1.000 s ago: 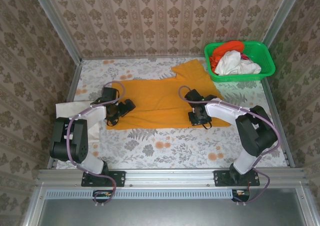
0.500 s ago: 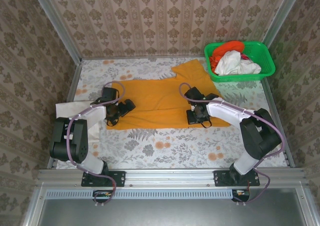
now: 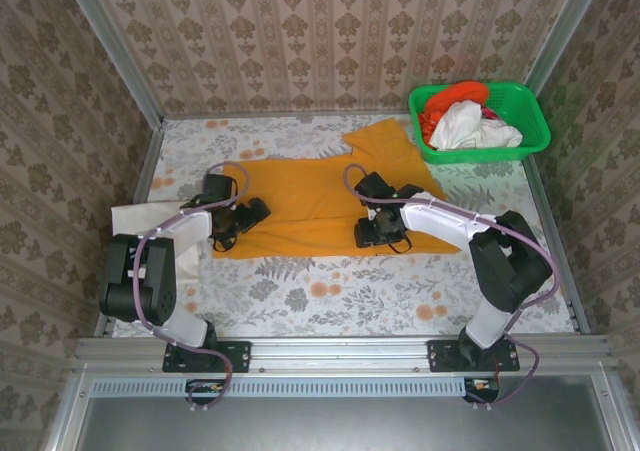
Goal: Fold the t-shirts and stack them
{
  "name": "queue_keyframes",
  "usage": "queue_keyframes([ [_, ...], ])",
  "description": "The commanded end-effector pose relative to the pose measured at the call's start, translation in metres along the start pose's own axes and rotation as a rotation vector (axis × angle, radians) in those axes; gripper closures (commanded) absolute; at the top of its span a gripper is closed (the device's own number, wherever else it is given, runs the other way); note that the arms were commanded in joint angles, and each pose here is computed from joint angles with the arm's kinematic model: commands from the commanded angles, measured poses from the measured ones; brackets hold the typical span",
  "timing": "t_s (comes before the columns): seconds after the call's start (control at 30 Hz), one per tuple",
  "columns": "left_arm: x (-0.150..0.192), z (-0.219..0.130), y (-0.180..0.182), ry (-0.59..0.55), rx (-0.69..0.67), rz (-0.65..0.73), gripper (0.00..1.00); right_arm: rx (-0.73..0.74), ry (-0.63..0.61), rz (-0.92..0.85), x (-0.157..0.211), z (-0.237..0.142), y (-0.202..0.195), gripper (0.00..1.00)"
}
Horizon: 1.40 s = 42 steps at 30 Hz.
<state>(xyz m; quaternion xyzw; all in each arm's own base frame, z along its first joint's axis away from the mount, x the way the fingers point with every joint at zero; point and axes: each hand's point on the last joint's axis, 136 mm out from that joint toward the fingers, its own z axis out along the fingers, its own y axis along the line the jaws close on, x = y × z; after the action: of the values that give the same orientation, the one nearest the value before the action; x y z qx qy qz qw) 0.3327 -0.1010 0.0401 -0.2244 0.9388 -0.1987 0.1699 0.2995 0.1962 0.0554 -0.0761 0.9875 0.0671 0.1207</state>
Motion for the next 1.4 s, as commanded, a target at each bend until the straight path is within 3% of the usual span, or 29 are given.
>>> queue_keyframes([
  [0.0,0.001,-0.005,0.001,-0.003,-0.006,0.039,0.0,0.009,-0.122,0.055,-0.027,-0.021,-0.01,0.36],
  [0.2,-0.017,-0.016,-0.03,-0.074,0.048,0.079,0.0,-0.149,-0.188,0.392,-0.066,0.003,-0.045,0.32],
  [0.33,-0.027,-0.001,-0.034,-0.077,0.051,0.063,0.0,-0.111,-0.14,0.475,-0.07,0.029,-0.071,0.31],
  [0.57,0.008,0.02,0.003,-0.016,-0.032,0.007,0.0,-0.04,-0.035,0.545,-0.017,0.039,-0.102,0.31],
  [0.87,0.075,0.006,0.047,0.096,-0.138,-0.018,0.0,-0.058,0.068,0.647,0.065,0.027,-0.1,0.31],
  [1.0,0.089,-0.007,0.051,0.093,-0.155,-0.025,0.0,-0.046,0.07,0.657,0.081,0.015,-0.102,0.31],
  [1.2,0.06,-0.03,0.02,0.009,-0.103,0.032,0.0,-0.082,-0.045,0.555,0.042,-0.011,-0.098,0.29],
  [1.37,-0.005,-0.054,-0.022,-0.138,-0.041,0.1,0.0,-0.087,-0.251,0.47,-0.028,-0.049,-0.101,0.27],
])
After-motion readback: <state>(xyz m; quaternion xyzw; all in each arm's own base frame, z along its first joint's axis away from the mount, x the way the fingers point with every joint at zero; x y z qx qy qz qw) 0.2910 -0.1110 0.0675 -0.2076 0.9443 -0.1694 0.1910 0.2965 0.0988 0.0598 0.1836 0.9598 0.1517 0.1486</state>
